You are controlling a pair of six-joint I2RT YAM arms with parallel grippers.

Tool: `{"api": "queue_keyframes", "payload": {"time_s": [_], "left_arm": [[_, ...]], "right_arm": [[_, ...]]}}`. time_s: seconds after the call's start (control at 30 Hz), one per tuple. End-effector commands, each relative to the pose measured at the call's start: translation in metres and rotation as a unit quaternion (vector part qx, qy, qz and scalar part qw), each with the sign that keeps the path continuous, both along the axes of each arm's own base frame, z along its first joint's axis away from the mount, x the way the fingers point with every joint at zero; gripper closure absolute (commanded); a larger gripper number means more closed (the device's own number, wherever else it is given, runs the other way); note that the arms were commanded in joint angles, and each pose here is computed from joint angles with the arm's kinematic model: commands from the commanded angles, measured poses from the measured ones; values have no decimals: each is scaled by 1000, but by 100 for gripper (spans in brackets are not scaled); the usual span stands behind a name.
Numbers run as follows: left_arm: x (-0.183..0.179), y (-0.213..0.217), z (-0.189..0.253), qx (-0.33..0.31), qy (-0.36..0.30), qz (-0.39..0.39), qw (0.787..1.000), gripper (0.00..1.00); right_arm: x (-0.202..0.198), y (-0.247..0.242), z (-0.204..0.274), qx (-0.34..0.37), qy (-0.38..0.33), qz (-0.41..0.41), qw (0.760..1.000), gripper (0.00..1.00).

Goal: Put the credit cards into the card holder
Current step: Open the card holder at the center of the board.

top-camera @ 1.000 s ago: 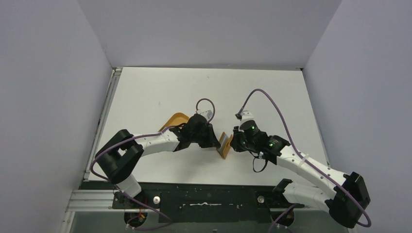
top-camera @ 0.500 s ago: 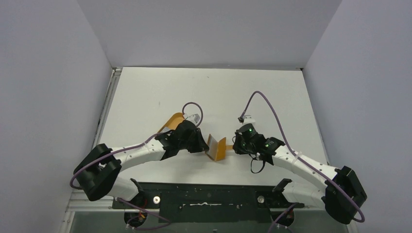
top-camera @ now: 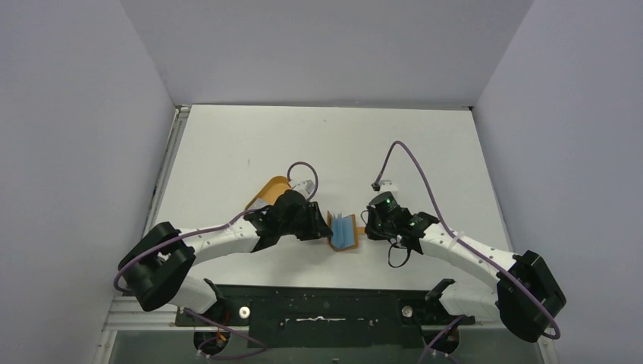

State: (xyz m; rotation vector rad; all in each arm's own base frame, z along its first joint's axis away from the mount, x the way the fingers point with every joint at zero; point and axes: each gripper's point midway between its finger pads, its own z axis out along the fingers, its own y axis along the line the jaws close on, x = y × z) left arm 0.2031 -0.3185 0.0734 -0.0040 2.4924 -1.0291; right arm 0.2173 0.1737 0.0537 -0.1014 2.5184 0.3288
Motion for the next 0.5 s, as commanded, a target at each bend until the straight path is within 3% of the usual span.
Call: {"api": "queue_keyframes", "payload": {"time_s": [0.0,0.2,0.47], "left_arm": [[7,-10,15,-33,-20,-2,999,78],[7,-6,11,-19,-20,3,1000,98],[6,2,10,-4,-20,11,1000,100]], "right_arm": [[12,-1,5,2,-24,-11,1000,100],[9,-12,-3,-12,-13,-29,999,100],[1,-25,-17,-30,19,-53,998,100]]}}
